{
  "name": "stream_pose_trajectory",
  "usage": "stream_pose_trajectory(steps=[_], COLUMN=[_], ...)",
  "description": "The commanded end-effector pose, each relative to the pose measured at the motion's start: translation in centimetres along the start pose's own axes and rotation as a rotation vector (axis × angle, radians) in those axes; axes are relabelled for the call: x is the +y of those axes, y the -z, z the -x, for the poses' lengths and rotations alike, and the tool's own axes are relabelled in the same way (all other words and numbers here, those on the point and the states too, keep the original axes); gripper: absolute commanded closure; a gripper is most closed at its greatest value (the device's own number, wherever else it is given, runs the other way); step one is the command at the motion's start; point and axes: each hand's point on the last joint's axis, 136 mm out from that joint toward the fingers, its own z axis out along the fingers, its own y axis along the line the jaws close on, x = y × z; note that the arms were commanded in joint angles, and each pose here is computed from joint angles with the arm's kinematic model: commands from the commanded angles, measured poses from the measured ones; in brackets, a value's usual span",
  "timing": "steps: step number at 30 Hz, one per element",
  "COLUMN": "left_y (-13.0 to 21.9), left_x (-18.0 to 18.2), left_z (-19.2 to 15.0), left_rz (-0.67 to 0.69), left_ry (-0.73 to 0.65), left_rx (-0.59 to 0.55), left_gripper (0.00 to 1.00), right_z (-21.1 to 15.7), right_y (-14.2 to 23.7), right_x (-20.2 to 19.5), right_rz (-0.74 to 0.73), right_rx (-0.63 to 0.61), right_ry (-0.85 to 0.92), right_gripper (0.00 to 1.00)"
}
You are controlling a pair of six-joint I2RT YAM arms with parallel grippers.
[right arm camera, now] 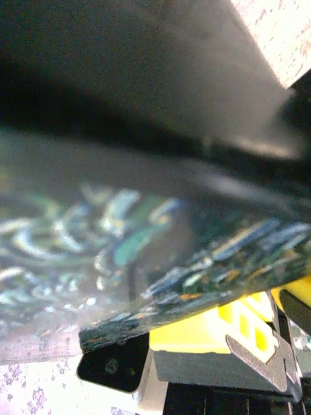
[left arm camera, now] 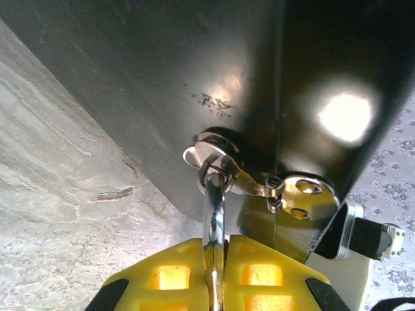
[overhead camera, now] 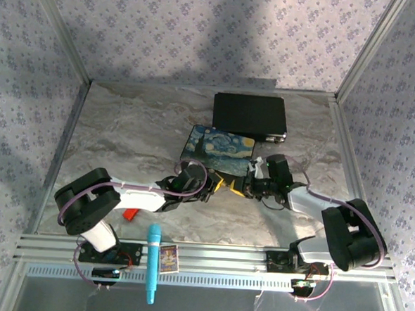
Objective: Unlock the padlock with the key
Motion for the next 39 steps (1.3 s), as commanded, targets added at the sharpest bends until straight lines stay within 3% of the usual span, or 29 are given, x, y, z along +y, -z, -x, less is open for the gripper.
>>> stream_pose_trajectory(steps=[1,4,7,10,13,15,19,24,28,34,36,39], left_y=[0.5,0.7,0.7,0.6,0.8,1.1,1.7,2.0,1.9,1.9,1.9,1.8], left_x=[-2.2,-0.6,0.7,1.6,2.0,2.2,2.3,2.0,1.7,1.8,1.7,1.7], left_z=[-3.2,-1.8,-1.3,-1.2,-1.0,-1.0,-1.0,-1.0,-1.2,-1.3,-1.4,-1.7], left_rz=[-0.031,0.030,0.065,0.100,0.121,0.142,0.155,0.146,0.134,0.129,0.129,0.131], left_ry=[-0.046,-0.029,-0.003,0.005,-0.011,-0.029,-0.057,-0.064,-0.065,-0.062,-0.068,-0.079], left_rx=[0.108,0.059,0.048,0.050,0.048,0.049,0.049,0.053,0.061,0.070,0.079,0.091], left_gripper=[1.00,1.00,1.00,1.00,1.00,1.00,1.00,1.00,1.00,1.00,1.00,1.00], right_z=[0.7,-0.1,-1.7,-2.9,-3.2,-3.3,-2.7,-1.8,-2.8,-2.7,-2.3,-2.0], right_y=[0.8,2.5,3.1,2.8,1.7,0.8,0.0,-0.3,-1.5,-2.3,-2.5,-2.9], right_x=[0.6,-1.0,-0.6,-0.7,-0.6,0.1,1.0,1.1,0.8,1.3,1.4,1.9], right_rz=[-0.089,-0.268,-0.308,-0.427,-0.521,-0.513,-0.501,-0.553,-0.513,-0.471,-0.471,-0.464], right_rx=[-0.042,-0.051,0.010,0.068,0.061,0.044,-0.006,0.010,0.082,0.071,0.057,0.047], right_ry=[0.130,0.260,0.390,0.545,0.703,0.781,0.890,0.960,0.981,0.988,1.000,1.024], right_gripper=[0.83,0.70,0.74,0.63,0.66,0.73,0.74,0.70,0.68,0.61,0.63,0.77])
